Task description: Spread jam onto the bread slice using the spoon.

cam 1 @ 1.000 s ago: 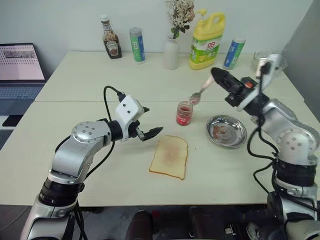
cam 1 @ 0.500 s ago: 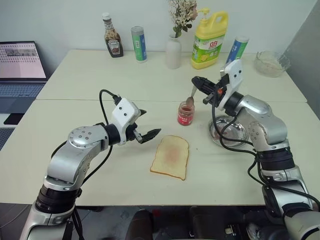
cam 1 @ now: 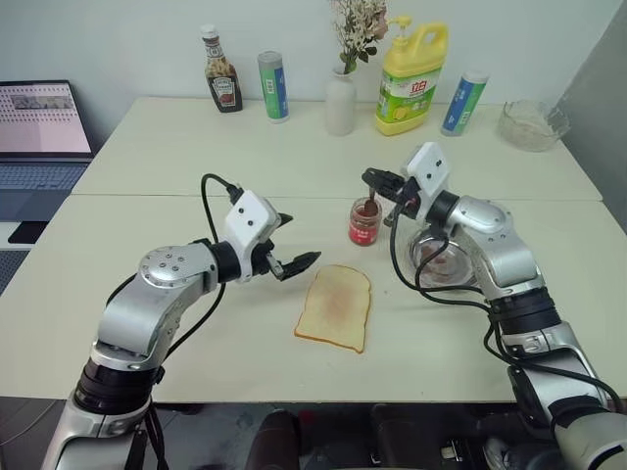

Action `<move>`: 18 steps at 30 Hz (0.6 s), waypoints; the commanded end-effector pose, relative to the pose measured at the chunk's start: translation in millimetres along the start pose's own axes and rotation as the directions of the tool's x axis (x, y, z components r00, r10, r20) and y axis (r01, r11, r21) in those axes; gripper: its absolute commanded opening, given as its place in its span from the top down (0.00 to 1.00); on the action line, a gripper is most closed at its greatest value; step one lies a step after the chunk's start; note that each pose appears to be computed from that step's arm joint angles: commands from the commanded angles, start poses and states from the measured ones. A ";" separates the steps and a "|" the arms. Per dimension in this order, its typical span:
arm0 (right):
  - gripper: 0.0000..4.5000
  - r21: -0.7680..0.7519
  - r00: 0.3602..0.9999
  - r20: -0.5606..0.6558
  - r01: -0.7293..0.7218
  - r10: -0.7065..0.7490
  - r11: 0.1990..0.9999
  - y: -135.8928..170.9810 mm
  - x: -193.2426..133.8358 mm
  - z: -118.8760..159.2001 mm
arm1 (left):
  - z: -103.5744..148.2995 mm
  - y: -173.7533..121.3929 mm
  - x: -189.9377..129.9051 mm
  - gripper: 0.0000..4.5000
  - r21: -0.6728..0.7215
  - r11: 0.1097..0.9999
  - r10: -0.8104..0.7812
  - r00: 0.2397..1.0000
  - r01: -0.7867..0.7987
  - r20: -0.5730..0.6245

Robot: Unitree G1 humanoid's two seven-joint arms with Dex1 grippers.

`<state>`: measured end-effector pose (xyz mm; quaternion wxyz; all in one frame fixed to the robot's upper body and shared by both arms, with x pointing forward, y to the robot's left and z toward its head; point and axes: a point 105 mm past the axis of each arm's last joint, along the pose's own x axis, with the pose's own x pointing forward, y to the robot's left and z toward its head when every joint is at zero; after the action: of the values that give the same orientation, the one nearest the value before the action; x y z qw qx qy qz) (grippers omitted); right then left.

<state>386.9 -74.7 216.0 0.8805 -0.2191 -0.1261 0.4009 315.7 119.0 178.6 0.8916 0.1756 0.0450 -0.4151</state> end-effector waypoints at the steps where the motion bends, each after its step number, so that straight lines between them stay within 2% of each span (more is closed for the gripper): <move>1: 0.99 -0.074 0.999 0.039 -0.018 0.021 0.997 3.3 3.0 11.8 | 12.6 -2.4 2.4 0.00 0.049 0.999 -0.012 0.999 0.010 0.040; 5: 0.99 -0.042 1.000 0.019 -0.010 0.011 0.999 4.4 4.4 5.4 | 12.6 -2.1 3.7 0.00 0.052 0.999 -0.013 0.999 0.011 0.040; 13: 0.99 0.140 0.998 -0.029 0.061 -0.058 0.988 0.3 2.8 -11.9 | 11.1 -1.9 4.0 0.00 0.056 0.998 -0.014 0.999 0.012 0.038; 18: 0.99 0.278 0.992 -0.061 0.124 -0.111 0.953 -4.2 1.3 -20.4 | 11.0 -1.0 4.1 0.00 0.059 0.998 -0.011 0.999 0.009 0.037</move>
<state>397.9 -77.1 190.2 0.9206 -0.1185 -0.0517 0.3684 316.9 114.7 176.4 0.8873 0.1829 0.0420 -0.4213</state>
